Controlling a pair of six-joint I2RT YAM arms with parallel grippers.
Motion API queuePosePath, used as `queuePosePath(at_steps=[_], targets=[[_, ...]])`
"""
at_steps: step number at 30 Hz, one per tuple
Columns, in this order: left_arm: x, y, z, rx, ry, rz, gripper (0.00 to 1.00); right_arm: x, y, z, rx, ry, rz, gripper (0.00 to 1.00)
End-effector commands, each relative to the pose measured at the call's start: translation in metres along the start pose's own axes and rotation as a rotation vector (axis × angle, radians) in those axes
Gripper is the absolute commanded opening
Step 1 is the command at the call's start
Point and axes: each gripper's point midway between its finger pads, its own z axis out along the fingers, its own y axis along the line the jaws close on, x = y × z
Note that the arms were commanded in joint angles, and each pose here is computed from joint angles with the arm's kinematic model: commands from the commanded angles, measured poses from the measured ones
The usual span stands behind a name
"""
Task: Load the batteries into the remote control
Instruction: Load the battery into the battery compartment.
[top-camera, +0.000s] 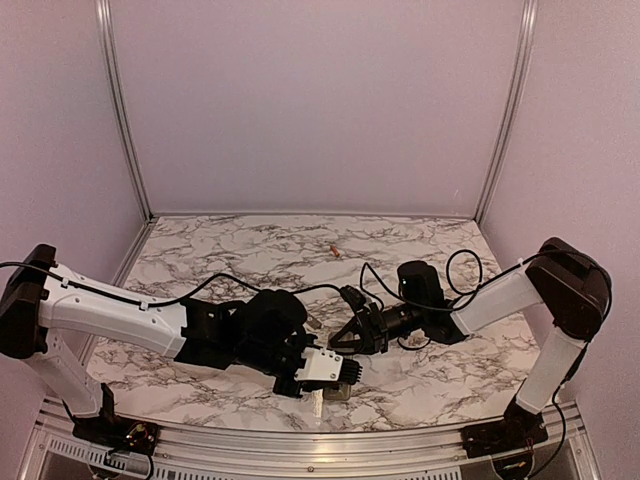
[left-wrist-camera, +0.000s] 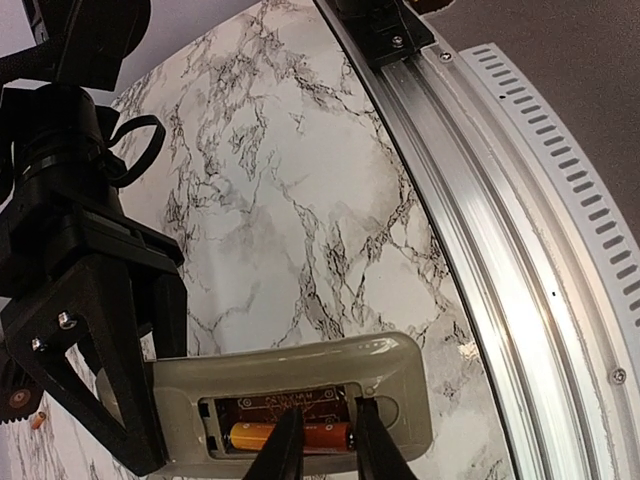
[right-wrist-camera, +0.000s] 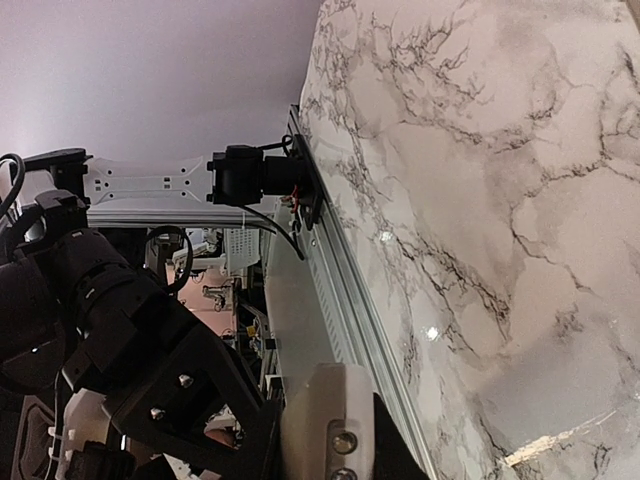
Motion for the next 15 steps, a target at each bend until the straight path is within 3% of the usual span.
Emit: queuePosePath(at_steps=[1, 15], targets=[[0.005, 0.000, 0.004, 0.003, 0.043, 0.003, 0.18, -0.004, 0.017, 0.002, -0.031, 0.010, -0.050, 0.00], [0.034, 0.003, 0.013, 0.019, 0.126, -0.064, 0.05, -0.001, 0.031, 0.003, -0.052, 0.021, -0.080, 0.00]])
